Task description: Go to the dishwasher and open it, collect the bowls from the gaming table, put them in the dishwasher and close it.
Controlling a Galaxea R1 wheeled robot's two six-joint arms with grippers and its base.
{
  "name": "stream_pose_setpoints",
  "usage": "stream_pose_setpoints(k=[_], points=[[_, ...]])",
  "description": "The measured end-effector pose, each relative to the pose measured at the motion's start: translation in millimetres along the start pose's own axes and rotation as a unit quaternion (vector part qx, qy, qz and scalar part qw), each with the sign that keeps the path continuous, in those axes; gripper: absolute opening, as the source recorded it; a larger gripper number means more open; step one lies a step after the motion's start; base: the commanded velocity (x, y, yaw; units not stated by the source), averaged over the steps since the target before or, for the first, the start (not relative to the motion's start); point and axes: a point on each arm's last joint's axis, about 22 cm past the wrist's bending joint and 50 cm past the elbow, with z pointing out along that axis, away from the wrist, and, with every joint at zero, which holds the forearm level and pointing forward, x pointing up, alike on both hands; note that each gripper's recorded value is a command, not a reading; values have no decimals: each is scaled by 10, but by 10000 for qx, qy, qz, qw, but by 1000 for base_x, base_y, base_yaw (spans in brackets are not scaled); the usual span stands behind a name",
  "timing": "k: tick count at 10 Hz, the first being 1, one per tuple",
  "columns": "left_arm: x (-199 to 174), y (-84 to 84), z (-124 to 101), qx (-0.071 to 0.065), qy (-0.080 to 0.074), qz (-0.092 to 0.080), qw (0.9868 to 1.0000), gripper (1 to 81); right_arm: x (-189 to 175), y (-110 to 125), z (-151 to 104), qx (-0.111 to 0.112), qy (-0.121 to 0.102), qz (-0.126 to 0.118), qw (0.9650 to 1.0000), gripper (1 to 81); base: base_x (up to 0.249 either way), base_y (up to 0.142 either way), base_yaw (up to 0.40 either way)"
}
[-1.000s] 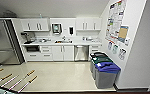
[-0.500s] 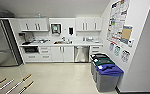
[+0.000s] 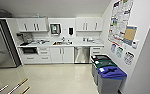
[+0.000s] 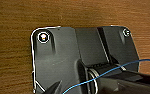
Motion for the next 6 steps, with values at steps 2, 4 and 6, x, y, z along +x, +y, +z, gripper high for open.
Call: stream_pose_setpoints(k=[2, 4, 6], points=[[1, -18, -6, 12, -1, 0, 10000, 811, 0, -12, 6, 7, 0, 1, 10000, 811, 192, 0, 0], [0, 1, 0, 0, 1, 0, 10000, 811, -2, -17, 7, 12, -1, 1, 10000, 811, 191, 0, 0], [0, 7, 2, -5, -3, -1, 10000, 811, -1, -19, 8, 12, 0, 0, 10000, 811, 192, 0, 0]])
